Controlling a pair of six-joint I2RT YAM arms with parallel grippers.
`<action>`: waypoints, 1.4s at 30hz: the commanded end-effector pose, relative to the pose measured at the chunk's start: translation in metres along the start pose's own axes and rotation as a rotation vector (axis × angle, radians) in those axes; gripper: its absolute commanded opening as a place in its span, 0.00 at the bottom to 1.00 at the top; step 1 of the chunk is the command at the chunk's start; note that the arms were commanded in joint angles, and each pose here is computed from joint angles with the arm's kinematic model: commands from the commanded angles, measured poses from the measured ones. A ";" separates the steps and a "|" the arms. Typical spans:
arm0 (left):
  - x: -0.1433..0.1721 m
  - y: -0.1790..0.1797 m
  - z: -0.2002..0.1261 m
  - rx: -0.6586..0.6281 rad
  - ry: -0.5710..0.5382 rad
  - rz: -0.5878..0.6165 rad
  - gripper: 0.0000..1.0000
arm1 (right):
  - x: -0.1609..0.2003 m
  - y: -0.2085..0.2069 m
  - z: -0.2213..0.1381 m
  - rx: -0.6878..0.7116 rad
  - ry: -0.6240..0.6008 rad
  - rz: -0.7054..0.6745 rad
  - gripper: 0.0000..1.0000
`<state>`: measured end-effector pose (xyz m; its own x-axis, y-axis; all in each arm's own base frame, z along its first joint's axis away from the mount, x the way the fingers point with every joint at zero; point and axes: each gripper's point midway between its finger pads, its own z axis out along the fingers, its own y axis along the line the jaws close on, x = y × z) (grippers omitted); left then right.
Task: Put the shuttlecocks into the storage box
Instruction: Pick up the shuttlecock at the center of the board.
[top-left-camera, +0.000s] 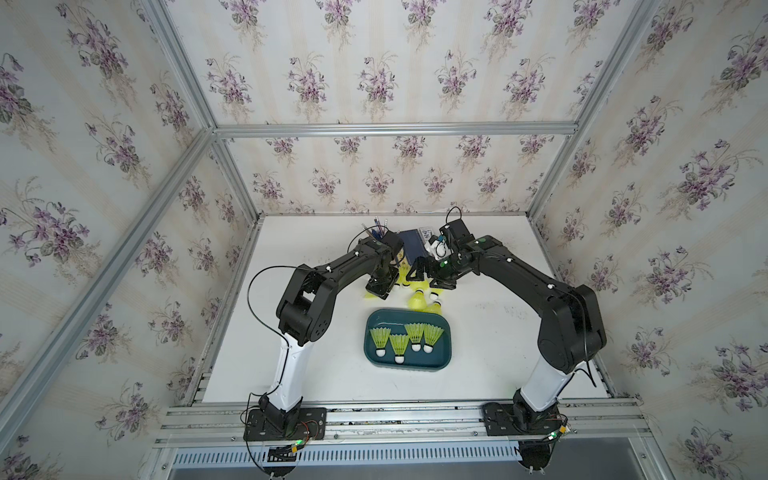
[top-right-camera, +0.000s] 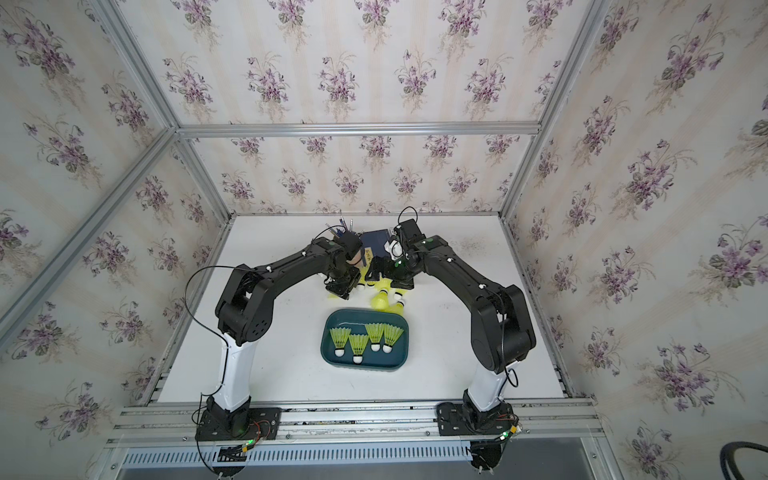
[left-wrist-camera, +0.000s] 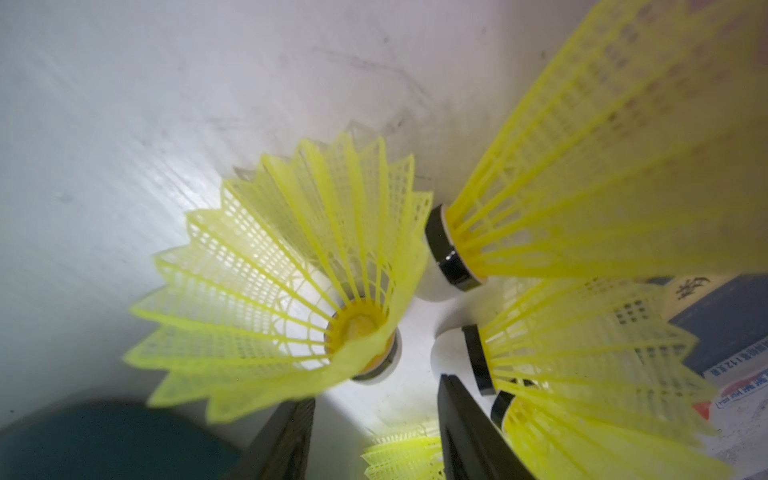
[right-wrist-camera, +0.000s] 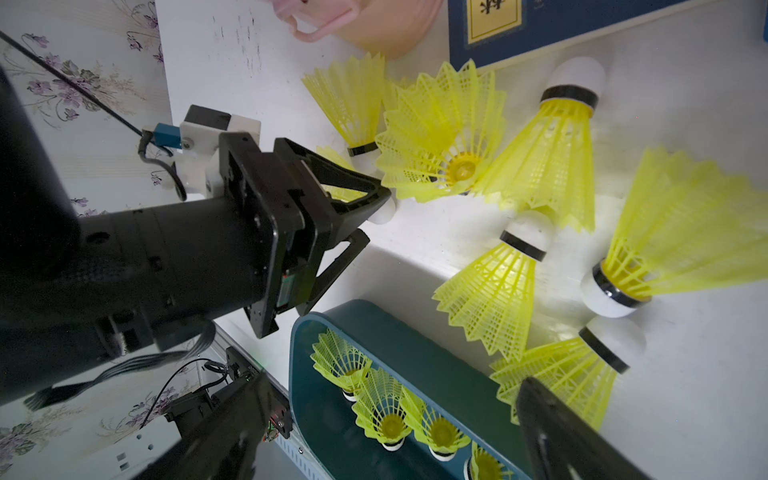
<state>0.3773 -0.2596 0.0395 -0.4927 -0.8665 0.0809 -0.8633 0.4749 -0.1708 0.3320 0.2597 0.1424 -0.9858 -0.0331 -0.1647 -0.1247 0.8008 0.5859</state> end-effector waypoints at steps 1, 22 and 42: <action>-0.004 0.010 0.005 -0.051 -0.019 -0.013 0.49 | -0.003 0.003 -0.002 -0.009 -0.017 0.002 0.95; -0.015 0.028 0.012 -0.105 -0.070 0.042 0.32 | 0.001 0.000 -0.001 -0.008 -0.015 0.017 0.93; -0.023 0.050 -0.070 -0.019 -0.155 0.317 0.28 | 0.016 0.031 -0.008 -0.062 -0.027 -0.014 0.92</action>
<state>0.3421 -0.2147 0.0826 -0.6502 -0.7565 -0.0708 -0.7413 0.6520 -0.1590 0.3114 0.2737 0.1568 -0.9830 -0.0382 -0.1798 -0.1433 0.7717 0.6196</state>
